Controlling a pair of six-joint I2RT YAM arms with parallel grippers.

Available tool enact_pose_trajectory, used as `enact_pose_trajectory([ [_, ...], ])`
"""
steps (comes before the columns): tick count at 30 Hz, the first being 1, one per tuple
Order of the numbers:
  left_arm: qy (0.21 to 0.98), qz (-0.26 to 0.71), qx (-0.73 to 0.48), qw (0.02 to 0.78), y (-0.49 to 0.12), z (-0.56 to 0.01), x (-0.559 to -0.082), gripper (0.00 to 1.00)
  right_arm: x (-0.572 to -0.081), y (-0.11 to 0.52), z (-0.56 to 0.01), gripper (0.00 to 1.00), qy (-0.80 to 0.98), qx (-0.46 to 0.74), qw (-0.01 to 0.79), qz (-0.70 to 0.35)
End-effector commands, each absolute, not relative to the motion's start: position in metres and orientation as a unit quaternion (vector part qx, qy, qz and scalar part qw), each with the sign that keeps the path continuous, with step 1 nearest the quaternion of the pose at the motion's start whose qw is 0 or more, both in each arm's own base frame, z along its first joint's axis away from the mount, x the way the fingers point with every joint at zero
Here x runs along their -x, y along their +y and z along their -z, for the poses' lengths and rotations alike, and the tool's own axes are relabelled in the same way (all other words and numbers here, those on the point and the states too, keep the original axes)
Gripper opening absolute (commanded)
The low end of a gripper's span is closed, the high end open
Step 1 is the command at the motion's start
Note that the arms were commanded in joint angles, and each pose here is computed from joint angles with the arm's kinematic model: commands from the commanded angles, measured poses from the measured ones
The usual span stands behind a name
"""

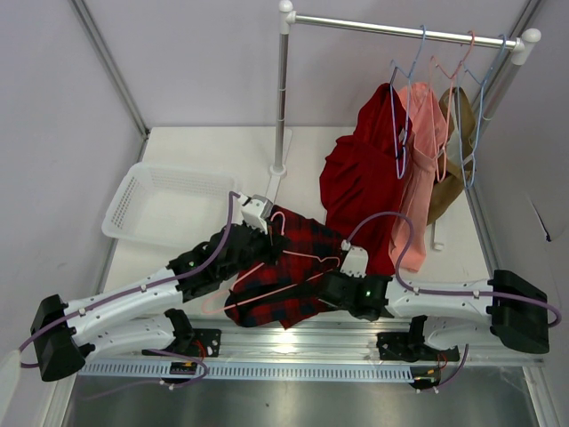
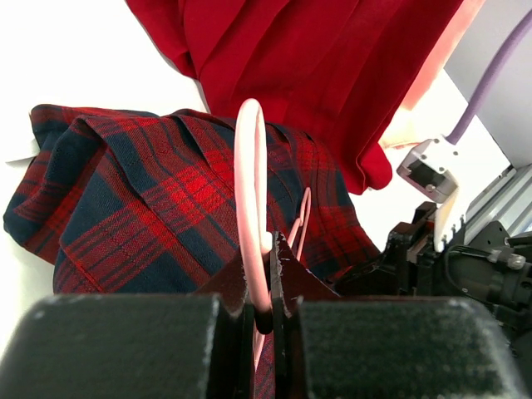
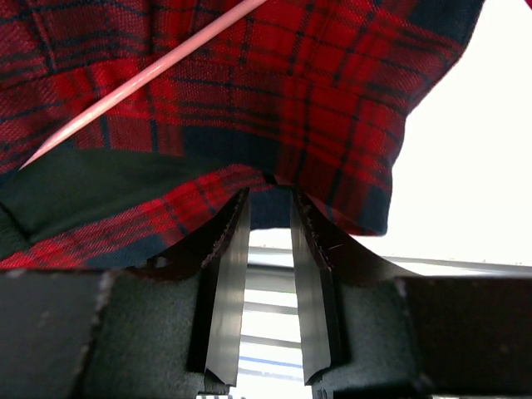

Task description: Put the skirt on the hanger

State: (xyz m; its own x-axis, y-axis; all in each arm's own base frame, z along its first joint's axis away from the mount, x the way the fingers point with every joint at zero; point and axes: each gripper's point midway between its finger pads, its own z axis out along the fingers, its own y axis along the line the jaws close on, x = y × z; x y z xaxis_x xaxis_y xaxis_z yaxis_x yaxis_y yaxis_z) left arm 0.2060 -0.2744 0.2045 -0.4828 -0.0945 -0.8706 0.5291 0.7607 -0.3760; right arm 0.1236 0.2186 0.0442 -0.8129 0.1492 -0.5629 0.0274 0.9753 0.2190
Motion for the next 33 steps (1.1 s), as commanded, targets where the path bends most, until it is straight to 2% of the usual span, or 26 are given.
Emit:
enact_pose_trajectory([
  [1, 0.782, 0.324, -0.134, 0.514, -0.275, -0.222, -0.213, 0.00, -0.136, 0.220, -0.047, 0.31, 0.940, -0.052, 0.324, -0.096],
  [6, 0.782, 0.324, -0.134, 0.514, -0.275, -0.222, -0.213, 0.00, -0.134, 0.213, -0.043, 0.32, 0.941, -0.065, 0.320, -0.093],
  [11, 0.783, 0.324, -0.138, 0.513, -0.277, -0.221, -0.213, 0.00, -0.133, 0.210, -0.042, 0.40, 0.939, -0.077, 0.322, -0.094],
  [22, 0.785, 0.322, -0.141, 0.511, -0.278, -0.220, -0.213, 0.00, -0.128, 0.200, -0.041, 0.37, 0.937, -0.102, 0.319, -0.096],
  [33, 0.784, 0.324, -0.142, 0.510, -0.279, -0.220, -0.213, 0.00, -0.129, 0.190, -0.037, 0.40, 0.933, -0.126, 0.322, -0.101],
])
